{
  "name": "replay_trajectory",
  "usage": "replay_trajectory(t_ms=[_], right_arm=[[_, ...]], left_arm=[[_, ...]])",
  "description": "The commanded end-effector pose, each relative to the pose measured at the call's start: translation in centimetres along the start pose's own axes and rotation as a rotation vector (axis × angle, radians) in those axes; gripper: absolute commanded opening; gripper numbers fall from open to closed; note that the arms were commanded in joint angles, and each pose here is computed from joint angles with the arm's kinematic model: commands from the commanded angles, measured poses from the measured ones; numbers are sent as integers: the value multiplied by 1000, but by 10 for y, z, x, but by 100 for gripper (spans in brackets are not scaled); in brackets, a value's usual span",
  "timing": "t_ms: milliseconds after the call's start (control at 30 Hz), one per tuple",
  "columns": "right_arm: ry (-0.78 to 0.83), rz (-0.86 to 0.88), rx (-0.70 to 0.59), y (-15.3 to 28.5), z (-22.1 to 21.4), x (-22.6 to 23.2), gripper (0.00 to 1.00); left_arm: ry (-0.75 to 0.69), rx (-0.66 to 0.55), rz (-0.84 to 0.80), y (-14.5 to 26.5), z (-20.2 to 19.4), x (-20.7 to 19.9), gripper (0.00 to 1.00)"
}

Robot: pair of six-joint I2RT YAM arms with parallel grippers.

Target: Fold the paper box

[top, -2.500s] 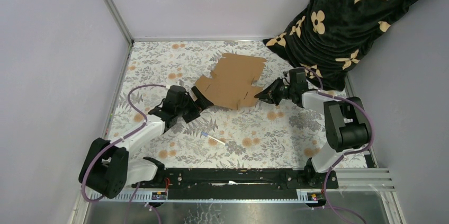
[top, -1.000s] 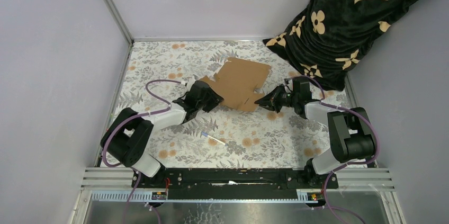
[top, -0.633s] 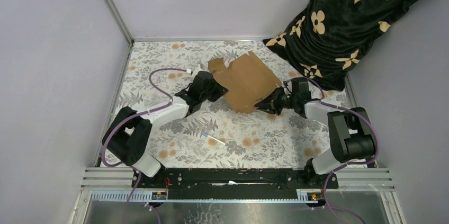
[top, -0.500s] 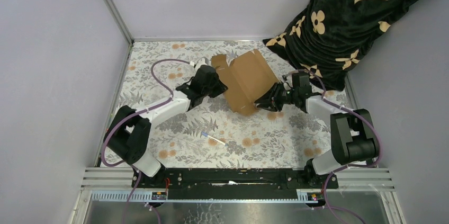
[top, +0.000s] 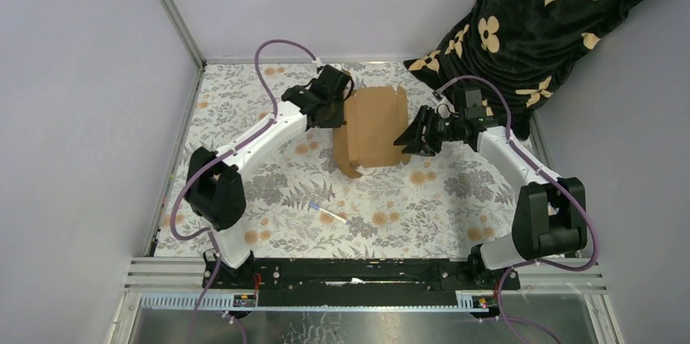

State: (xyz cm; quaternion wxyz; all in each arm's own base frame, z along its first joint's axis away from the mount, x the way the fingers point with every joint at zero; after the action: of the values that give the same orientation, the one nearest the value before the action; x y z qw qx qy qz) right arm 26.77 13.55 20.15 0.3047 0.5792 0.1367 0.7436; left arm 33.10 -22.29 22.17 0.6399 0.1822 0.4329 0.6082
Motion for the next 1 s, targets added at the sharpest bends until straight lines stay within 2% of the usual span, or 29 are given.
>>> replay_trajectory(t_ms=[0,233,333,500,600,767,967], right_arm=[[71,-11,-9,6,15,12,53],[41,4,-13,-6,31,4,53],[18,15,-8,-15,36,-3,53],[-3,22,7,-30,45,-14,54],[-19,21,20,-39,51,-22,54],[-33,17,31,-49,52,-33,53],[-31,46,16,-56,62,-33,54]], left_arm=[[-231,105,242,9,1,24,0],[-356,184,329,0,1,26,5],[-425,223,325,-6,-5,22,7],[-453,289,271,-20,-13,17,10],[-467,300,222,-30,-14,10,18],[-485,322,179,-47,-14,0,26],[-510,291,169,-49,-14,-1,28]])
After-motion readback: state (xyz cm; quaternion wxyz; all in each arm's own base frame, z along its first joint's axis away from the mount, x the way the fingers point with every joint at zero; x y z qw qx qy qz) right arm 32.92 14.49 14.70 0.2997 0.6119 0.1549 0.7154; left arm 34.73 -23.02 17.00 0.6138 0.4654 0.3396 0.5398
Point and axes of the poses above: each gripper's point midway between its finger pads, its own y axis back along the fingers, its own x axis along the line the jaws close on, z = x × y, the point moved 8 cm from there along y, back along the fingers, and after that the axes turned 12 degrees about y, right-handed, at the moved point
